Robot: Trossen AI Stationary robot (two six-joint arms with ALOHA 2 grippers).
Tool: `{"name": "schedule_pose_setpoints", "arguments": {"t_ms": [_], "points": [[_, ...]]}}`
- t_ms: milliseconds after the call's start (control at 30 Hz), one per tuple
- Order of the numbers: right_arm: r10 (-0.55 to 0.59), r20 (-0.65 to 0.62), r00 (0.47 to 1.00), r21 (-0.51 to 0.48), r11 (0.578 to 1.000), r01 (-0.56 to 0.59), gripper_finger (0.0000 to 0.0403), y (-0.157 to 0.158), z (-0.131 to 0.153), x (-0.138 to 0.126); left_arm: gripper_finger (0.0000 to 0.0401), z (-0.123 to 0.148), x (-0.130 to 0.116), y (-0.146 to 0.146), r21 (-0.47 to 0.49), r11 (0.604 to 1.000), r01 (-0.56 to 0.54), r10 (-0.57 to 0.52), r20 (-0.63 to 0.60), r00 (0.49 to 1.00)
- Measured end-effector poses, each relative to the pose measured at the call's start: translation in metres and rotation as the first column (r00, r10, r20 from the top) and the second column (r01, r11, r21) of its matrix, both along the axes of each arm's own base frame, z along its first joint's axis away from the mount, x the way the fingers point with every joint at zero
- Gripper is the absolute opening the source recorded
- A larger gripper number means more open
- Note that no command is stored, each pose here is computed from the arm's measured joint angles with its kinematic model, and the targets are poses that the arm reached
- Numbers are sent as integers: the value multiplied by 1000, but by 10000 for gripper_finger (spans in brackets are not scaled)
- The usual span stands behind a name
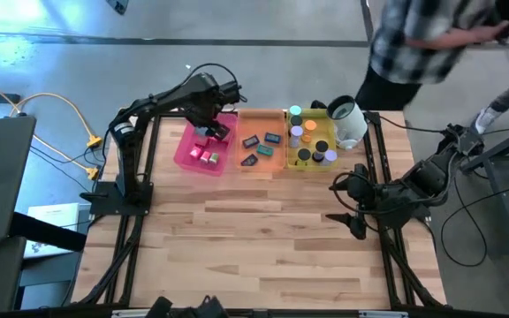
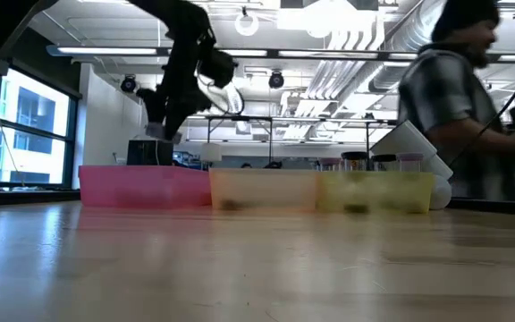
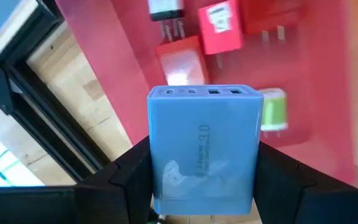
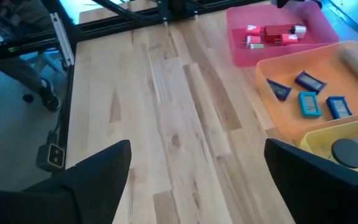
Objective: Pick & Place Office items
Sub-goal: Put the violet charger adapter into the pink bin
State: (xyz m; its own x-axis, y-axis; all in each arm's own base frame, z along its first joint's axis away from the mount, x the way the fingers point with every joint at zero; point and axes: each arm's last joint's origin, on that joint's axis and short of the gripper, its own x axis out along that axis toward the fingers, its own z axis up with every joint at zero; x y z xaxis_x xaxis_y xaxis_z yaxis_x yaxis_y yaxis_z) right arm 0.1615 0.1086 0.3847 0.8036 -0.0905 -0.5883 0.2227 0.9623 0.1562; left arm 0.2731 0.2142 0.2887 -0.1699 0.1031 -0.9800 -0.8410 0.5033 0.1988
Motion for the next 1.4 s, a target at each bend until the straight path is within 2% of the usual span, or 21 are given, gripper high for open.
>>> {"name": "schedule_pose_setpoints", "arguments": {"t_ms": [233, 467, 667, 967, 1167, 1300, 1400], "points": [[-20, 0, 1000, 0, 1000, 20, 357, -3, 0, 2, 199, -33, -22, 23, -15, 996, -91, 90, -31, 995], [-34, 11, 999, -6, 999, 34, 357, -4, 0, 2, 199, -44, -37, 43, 68, 987, -148, 151, -45, 988], [-58, 33, 998, -7, 998, 58, 357, -4, 1, 3, 199, -46, -36, 49, 95, 984, -153, 155, -9, 988], [-88, 49, 995, -7, 996, 88, 357, -5, 2, 3, 199, -77, -24, 58, 45, 990, -133, 135, -49, 990], [-93, 51, 994, -5, 996, 93, 357, -5, 2, 3, 199, -81, -26, 64, 79, 979, -188, 192, -49, 980], [-106, 54, 993, 7, 994, 105, 357, -5, 2, 3, 199, -81, -29, 68, 141, 970, -196, 209, -81, 975], [-118, 62, 991, 4, 993, 118, 357, -5, 2, 3, 199, -81, -29, 70, 151, 969, -196, 208, -68, 976]]}}
